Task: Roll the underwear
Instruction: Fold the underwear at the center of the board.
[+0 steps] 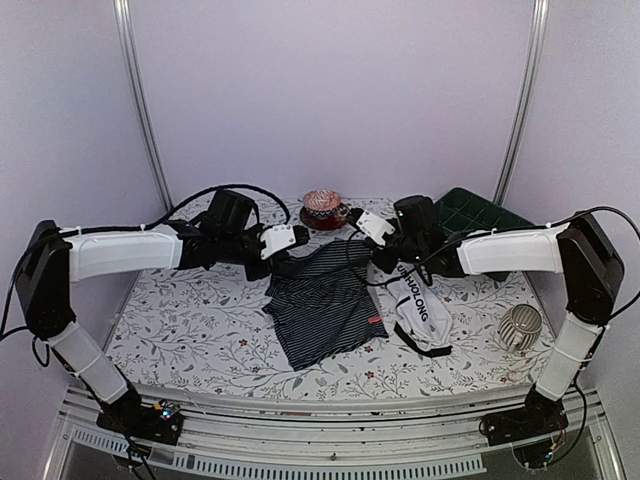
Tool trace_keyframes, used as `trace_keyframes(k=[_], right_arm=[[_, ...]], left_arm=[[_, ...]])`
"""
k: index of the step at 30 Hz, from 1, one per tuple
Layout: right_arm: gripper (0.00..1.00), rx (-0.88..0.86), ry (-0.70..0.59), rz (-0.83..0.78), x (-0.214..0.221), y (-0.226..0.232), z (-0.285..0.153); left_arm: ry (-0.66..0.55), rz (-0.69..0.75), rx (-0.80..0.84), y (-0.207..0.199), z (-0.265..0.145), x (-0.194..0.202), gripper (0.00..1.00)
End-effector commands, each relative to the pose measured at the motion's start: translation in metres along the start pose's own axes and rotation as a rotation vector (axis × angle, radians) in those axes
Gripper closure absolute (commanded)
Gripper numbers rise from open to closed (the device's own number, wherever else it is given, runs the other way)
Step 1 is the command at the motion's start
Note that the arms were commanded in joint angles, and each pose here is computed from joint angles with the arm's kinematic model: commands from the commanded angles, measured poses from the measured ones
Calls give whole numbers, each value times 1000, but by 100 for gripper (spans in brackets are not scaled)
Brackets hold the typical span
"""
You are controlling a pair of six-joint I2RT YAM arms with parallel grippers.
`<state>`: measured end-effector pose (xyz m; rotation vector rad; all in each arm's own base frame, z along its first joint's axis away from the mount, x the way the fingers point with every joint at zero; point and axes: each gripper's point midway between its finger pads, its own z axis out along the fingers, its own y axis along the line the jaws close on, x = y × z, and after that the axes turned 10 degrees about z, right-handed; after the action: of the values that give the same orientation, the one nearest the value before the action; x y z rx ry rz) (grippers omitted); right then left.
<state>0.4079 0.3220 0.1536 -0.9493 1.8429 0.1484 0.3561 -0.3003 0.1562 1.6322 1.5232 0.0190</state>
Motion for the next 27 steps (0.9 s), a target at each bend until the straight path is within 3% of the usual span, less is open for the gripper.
trace_keyframes(k=[1, 18, 27], right_arm=[[98, -86, 9, -74, 6, 10, -8], [98, -172, 150, -115, 49, 22, -49], [98, -225, 229, -75, 73, 36, -46]], left_arm=[[-23, -25, 100, -32, -5, -10, 100], [-97, -67, 298, -92, -13, -29, 100], [-88, -49, 397, -127, -17, -28, 100]])
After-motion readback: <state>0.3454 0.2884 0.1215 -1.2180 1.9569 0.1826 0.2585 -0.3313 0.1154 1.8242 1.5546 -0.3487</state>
